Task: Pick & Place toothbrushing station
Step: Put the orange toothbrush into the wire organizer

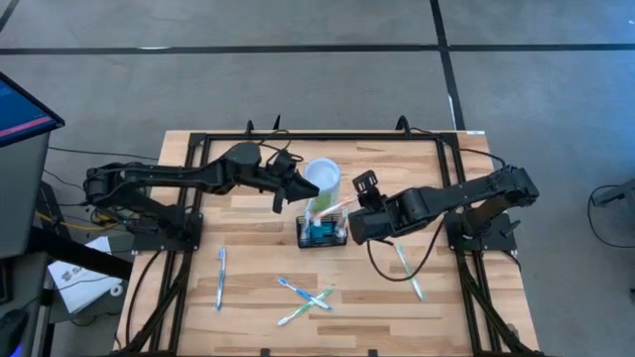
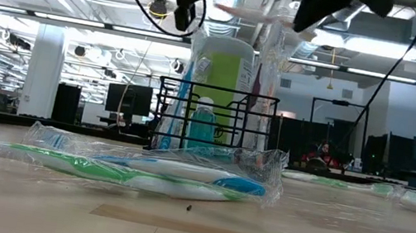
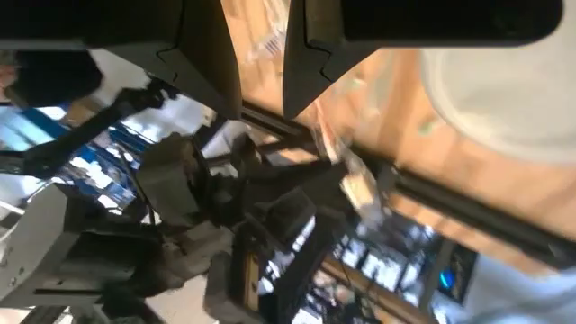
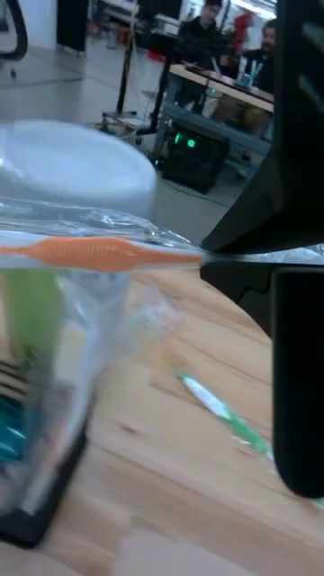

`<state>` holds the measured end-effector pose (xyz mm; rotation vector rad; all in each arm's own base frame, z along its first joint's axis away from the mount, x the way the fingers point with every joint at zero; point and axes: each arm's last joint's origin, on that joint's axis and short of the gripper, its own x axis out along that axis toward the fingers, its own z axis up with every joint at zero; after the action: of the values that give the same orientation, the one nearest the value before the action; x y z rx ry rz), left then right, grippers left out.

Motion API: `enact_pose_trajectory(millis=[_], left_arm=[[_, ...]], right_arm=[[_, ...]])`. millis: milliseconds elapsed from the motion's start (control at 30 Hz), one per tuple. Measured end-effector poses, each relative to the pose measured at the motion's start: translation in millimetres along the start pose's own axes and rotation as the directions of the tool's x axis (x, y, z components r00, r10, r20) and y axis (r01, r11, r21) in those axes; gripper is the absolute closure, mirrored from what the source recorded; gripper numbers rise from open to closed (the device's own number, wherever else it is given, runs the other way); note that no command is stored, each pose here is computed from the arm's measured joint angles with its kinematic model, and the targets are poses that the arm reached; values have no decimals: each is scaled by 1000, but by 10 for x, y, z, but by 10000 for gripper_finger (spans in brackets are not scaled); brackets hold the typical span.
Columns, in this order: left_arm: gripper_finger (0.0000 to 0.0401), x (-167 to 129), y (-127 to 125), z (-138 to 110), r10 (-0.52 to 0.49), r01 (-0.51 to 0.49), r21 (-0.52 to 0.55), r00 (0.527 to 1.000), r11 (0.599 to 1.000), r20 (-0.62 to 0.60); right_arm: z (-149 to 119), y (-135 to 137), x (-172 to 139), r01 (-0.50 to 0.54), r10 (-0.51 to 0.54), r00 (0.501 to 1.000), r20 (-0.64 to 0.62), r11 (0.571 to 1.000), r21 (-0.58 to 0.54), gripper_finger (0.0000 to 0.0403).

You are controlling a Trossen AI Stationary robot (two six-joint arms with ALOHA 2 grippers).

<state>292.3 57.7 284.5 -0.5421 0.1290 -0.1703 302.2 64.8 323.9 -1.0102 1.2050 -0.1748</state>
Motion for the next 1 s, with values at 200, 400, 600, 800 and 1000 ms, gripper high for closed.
enact_pose_trajectory(millis=[200,400,600,800,1000], left_arm=[[321,82,54,-57,-58,52,-86,996,995,-68],[321,79,23,-50,-78,71,-89,994,994,-74],[321,74,12,-46,-96,87,-110,992,990,-80],[321,74,14,-50,-95,85,-113,992,990,-83],[321,72,39,-90,-64,48,-135,991,990,-116]], right_arm=[[121,-68,-27,43,-43,999,12,998,-39,403],[252,-128,-27,75,-74,997,25,995,-65,403],[405,-112,30,69,-69,998,6,988,-137,403],[456,-164,9,94,-93,996,15,984,-149,403],[457,-148,-27,97,-94,995,28,983,-156,403]])
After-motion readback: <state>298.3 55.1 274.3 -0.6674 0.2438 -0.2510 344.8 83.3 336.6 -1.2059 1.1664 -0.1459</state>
